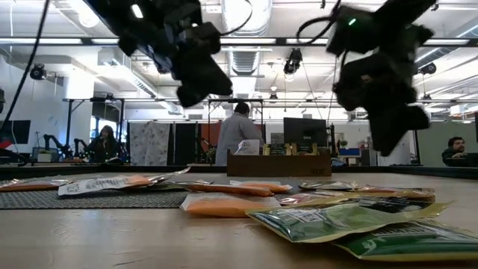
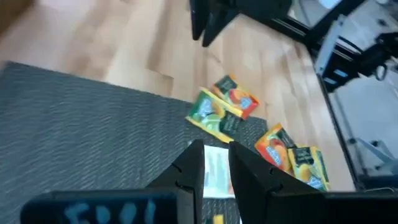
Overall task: Pick & Place Tea
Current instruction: Put the orange tea bag into the right section of the wooden organizer
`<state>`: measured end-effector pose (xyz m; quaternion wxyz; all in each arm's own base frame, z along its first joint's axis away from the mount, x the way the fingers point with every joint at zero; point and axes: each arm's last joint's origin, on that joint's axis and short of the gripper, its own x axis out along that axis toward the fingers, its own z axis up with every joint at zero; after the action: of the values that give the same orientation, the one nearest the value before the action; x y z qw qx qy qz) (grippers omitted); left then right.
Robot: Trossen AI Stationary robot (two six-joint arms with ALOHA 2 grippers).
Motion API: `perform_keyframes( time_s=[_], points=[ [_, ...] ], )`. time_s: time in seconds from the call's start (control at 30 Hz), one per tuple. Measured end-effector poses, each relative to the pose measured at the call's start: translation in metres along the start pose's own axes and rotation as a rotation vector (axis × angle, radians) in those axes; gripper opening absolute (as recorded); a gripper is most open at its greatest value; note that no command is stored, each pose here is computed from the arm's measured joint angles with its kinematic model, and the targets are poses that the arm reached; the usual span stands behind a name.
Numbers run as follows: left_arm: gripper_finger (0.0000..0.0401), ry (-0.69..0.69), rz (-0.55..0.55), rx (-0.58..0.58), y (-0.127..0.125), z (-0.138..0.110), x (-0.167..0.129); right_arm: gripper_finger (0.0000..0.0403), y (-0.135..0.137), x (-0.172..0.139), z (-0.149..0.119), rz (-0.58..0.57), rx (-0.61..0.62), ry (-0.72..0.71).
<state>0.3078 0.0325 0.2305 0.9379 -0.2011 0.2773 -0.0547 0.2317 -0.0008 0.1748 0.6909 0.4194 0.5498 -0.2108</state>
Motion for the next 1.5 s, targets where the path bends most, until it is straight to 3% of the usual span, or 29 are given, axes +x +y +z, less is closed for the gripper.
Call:
perform_keyframes(
  time_s=[0.17,0.33,0.57,0.73,0.83,1.03,1.27,1.5],
  points=[
    [0.0069,0.069,-0.106,0.006,-0.01,-0.006,0.041,0.0098,0.016,0.011,-0.04,0.062,0.141,-0.008],
    [0.0069,0.128,-0.153,0.045,-0.032,-0.009,0.081,0.0104,0.013,0.018,-0.067,0.033,0.239,-0.034],
    [0.0069,0.124,-0.173,0.021,-0.054,0.005,0.135,0.0124,0.016,0.023,-0.083,0.022,0.193,-0.007],
    [0.0069,0.141,-0.202,0.021,-0.068,0.011,0.177,0.0132,0.016,0.028,-0.087,0.034,0.151,-0.075],
    [0.0069,0.224,-0.186,0.002,-0.071,0.007,0.195,0.0132,0.017,0.029,-0.086,0.062,0.15,-0.105],
    [0.0069,0.335,-0.147,-0.018,-0.068,-0.011,0.216,0.0132,0.017,0.031,-0.089,0.071,0.131,-0.108],
    [0.0069,0.324,-0.08,-0.039,-0.062,-0.019,0.22,0.0132,0.008,0.037,-0.096,0.043,0.158,-0.156],
    [0.0069,0.301,-0.071,-0.053,-0.061,-0.016,0.218,0.0132,0.005,0.044,-0.096,0.123,0.188,-0.167]
  ],
)
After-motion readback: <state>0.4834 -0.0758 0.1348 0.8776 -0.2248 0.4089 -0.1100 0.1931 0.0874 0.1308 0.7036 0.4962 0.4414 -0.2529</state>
